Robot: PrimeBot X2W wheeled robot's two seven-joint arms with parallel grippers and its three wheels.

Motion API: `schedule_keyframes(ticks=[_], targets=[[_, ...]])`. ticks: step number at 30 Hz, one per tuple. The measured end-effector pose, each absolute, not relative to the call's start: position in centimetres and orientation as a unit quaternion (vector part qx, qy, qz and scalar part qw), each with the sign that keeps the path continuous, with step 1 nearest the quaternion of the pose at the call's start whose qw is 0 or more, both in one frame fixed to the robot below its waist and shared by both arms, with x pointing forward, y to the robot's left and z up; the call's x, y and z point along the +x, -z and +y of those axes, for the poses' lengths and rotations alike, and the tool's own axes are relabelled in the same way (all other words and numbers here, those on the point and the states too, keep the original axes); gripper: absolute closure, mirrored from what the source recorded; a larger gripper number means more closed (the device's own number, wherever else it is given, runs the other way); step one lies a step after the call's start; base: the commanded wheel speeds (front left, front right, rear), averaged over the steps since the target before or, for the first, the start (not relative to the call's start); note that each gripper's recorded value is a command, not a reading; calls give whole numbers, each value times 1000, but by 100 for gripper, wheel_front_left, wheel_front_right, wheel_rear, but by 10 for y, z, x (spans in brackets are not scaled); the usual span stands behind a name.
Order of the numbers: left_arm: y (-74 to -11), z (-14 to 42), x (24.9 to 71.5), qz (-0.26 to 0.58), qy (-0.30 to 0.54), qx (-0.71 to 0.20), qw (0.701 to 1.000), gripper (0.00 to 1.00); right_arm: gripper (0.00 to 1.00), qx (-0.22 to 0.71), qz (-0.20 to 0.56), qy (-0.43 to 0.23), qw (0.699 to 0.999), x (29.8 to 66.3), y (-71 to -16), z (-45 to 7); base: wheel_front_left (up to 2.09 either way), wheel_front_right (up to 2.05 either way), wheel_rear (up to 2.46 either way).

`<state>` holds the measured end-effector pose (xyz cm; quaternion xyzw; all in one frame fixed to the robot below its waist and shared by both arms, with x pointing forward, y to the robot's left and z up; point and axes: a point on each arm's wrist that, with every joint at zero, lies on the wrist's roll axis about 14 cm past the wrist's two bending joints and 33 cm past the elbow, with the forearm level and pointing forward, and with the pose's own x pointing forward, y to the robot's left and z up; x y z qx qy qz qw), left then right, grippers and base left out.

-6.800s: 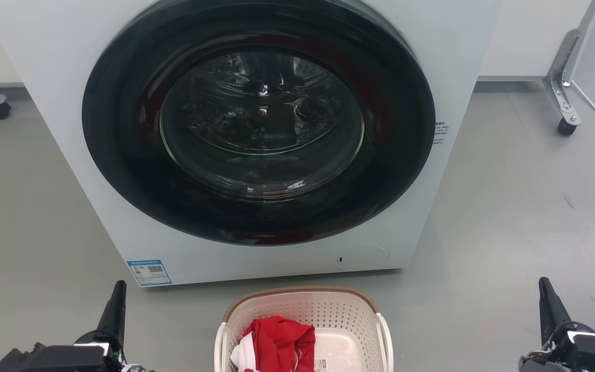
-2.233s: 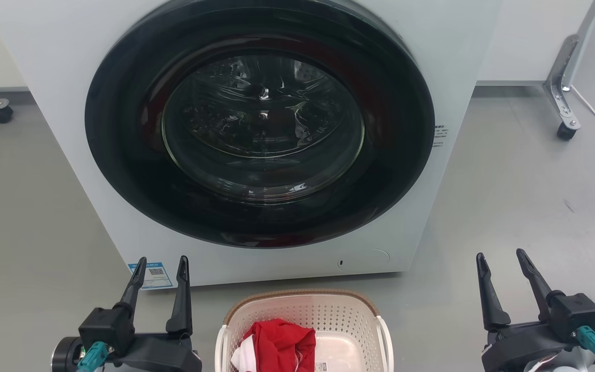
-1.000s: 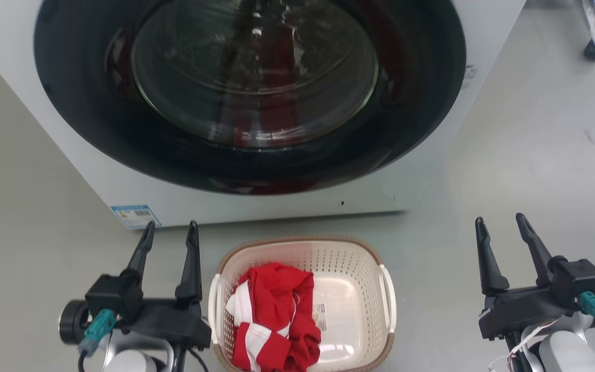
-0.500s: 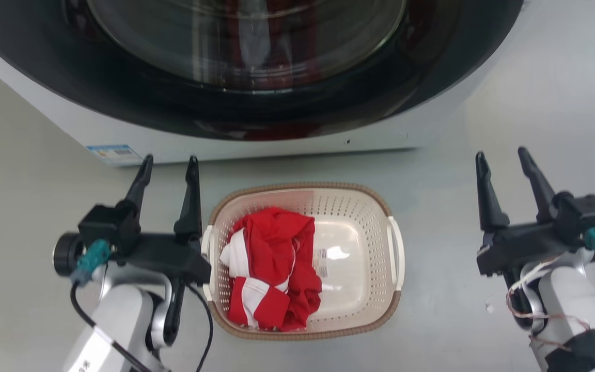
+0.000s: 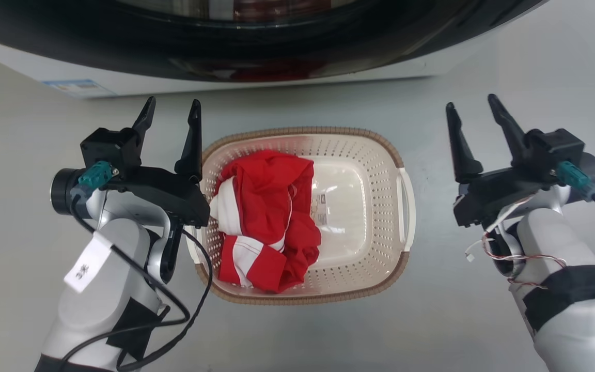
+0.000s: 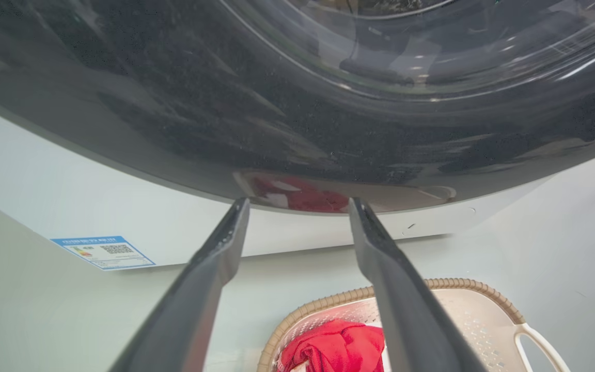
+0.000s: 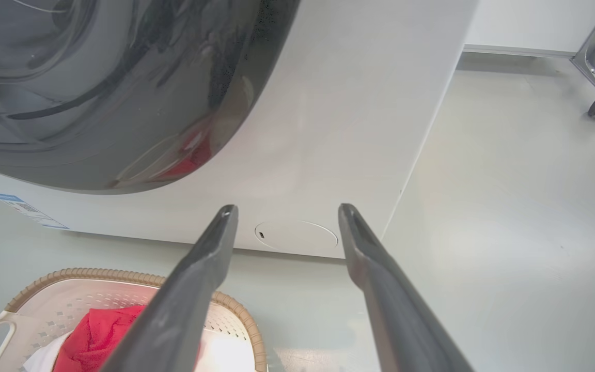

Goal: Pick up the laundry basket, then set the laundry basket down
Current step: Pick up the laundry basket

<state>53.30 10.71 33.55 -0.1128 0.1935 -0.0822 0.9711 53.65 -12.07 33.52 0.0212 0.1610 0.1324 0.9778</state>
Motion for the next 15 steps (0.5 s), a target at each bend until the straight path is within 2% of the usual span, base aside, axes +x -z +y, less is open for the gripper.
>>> schedule_keyframes(ticks=[8, 15], targets=[[-265, 115, 515, 291, 64, -108, 948, 0, 0, 31, 226, -149, 962, 531, -283, -100, 0, 0, 0], [-223, 109, 494, 353, 62, -119, 926, 0, 0, 30, 287, -143, 947, 512, -239, -106, 0, 0, 0]])
